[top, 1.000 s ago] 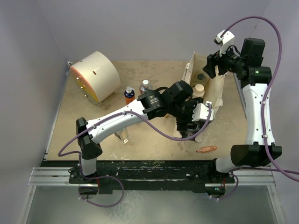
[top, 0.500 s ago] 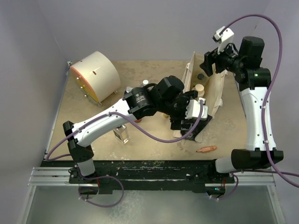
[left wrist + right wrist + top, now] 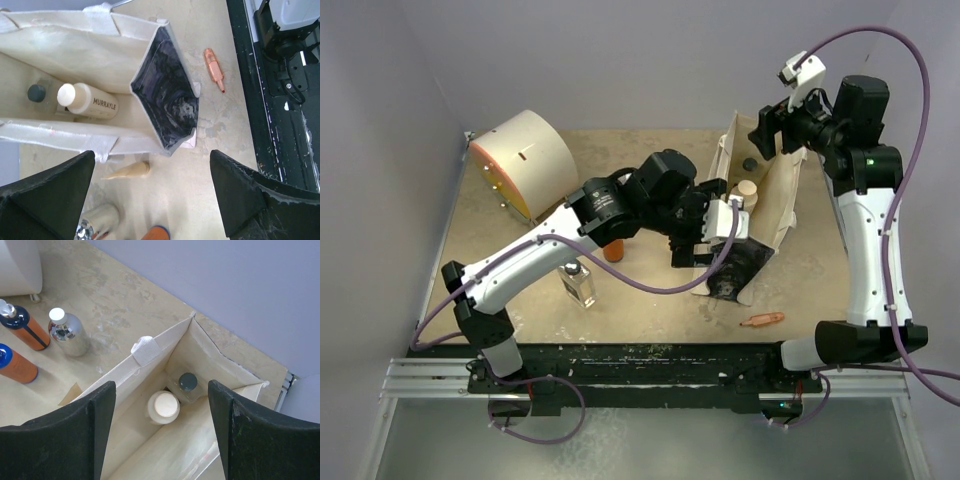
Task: Place the personal care products into the canvas bag
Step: Pick up the care product from the center of the board.
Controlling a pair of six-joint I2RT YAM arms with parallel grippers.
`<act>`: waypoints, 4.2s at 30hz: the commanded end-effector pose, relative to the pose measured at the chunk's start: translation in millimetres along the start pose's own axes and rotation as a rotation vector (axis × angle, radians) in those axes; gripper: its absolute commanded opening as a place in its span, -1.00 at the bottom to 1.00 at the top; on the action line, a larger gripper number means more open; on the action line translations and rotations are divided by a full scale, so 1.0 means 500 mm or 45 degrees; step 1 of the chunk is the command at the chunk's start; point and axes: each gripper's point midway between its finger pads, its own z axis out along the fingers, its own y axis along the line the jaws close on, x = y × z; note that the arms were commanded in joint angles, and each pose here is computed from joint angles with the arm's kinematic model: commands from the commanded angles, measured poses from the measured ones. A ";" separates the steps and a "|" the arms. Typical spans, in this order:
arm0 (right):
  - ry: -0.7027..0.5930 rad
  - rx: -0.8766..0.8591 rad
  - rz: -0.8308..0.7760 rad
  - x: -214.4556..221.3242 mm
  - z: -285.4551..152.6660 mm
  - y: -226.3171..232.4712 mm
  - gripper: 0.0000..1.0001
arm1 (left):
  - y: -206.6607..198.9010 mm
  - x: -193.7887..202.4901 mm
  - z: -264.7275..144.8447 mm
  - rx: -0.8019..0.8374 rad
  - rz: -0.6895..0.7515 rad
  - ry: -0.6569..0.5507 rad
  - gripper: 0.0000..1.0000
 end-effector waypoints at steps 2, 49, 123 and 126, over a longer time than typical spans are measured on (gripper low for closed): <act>-0.124 0.038 -0.030 -0.069 -0.040 0.000 0.52 | 0.030 -0.035 -0.082 -0.069 0.040 -0.089 0.99; -0.143 -0.218 -0.122 -0.062 -0.070 0.119 1.00 | 0.241 0.138 -0.373 -0.678 -0.211 0.001 0.99; 0.321 -0.462 -0.167 0.162 0.475 0.465 0.44 | 0.242 0.375 -0.601 -1.205 -0.688 0.010 0.99; 0.336 -0.470 -0.159 0.170 0.484 0.470 0.38 | 0.238 0.374 -0.603 -1.207 -0.683 0.005 0.99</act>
